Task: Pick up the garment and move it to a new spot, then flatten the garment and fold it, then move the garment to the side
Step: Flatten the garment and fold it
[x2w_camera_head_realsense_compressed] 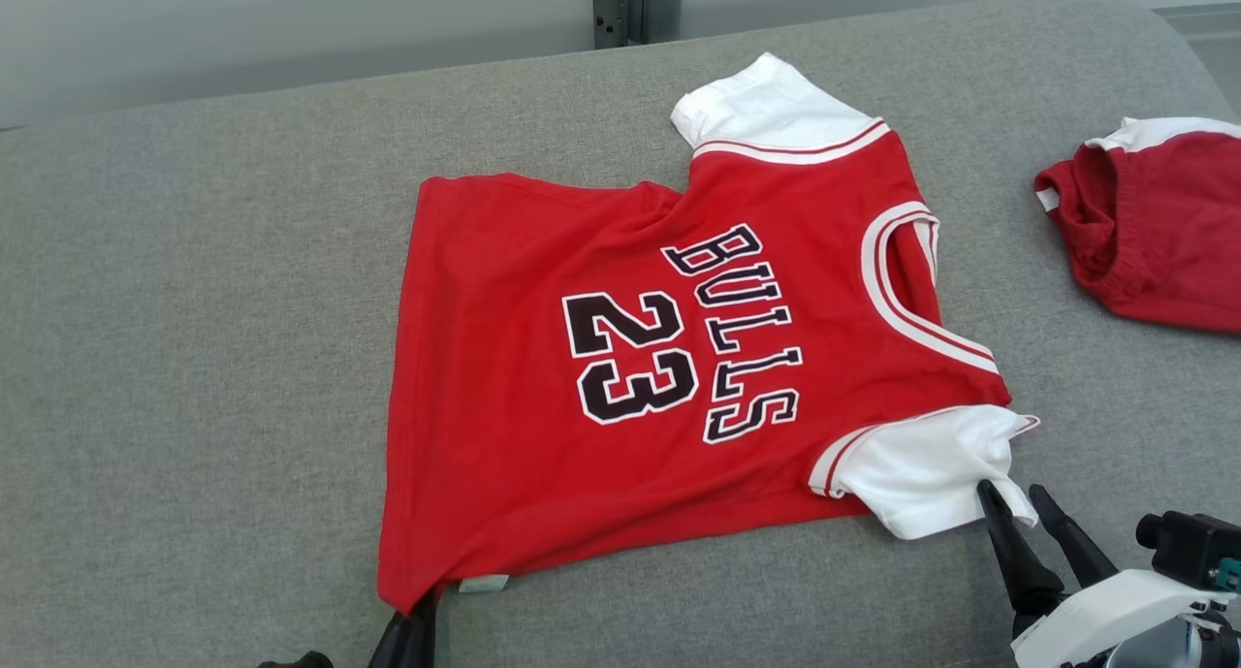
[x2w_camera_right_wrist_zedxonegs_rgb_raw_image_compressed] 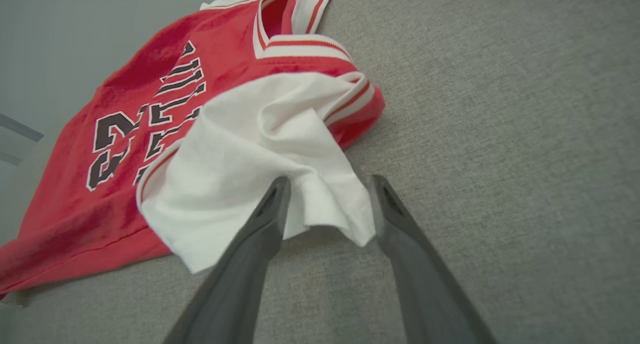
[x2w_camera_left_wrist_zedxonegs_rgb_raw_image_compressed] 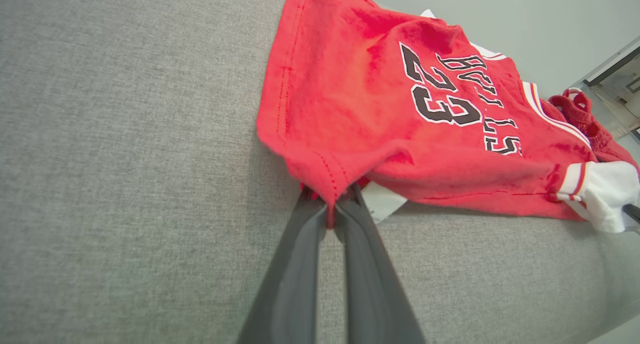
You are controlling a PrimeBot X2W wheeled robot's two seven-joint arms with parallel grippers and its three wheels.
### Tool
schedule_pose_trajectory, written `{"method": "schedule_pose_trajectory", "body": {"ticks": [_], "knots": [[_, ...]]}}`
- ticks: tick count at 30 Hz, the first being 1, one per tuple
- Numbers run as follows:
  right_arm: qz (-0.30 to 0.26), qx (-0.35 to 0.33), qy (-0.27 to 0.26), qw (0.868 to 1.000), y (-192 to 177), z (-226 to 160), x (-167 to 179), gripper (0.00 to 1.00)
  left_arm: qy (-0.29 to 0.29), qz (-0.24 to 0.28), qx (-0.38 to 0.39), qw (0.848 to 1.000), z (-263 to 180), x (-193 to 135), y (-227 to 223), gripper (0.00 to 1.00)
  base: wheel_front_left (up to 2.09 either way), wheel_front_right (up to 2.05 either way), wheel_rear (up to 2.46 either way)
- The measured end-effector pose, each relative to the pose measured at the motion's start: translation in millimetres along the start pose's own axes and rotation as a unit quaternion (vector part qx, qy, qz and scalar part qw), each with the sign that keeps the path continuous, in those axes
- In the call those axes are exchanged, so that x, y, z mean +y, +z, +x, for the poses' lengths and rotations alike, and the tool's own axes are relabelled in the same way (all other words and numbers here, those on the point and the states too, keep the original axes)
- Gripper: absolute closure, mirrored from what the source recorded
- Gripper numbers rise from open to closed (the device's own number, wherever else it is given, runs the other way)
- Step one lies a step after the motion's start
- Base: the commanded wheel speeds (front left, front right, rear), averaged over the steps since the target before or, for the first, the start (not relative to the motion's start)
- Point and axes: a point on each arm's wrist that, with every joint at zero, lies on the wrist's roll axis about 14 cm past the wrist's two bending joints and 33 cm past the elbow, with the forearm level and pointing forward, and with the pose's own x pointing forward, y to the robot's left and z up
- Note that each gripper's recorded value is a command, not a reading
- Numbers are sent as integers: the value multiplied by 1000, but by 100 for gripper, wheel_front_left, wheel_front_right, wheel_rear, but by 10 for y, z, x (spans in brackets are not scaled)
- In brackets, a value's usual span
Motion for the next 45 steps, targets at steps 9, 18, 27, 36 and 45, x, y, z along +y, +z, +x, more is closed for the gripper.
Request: {"method": "schedule_pose_trajectory", "body": {"ticks": [9, 18, 27, 36, 45], "knots": [[-28, -8, 4, 1000, 26, -158, -20, 0, 1, 5, 17, 1000, -120, -28, -143, 0, 0, 0, 0], [-107, -88, 14, 990, 444, -345, -4, 0, 45, 44, -20, 998, -305, 198, 24, 0, 0, 0, 0], [-172, -189, 15, 967, 923, -412, 150, 0, 75, 99, -113, 986, -383, 342, 560, 0, 0, 0, 0], [-200, -235, 14, 951, 1129, -386, 342, 0, 87, 140, -144, 976, -531, 435, 698, 0, 0, 0, 0], [-198, -225, 23, 954, 1051, -326, 406, 0, 91, 154, -159, 971, -572, 488, 790, 0, 0, 0, 0]]}}
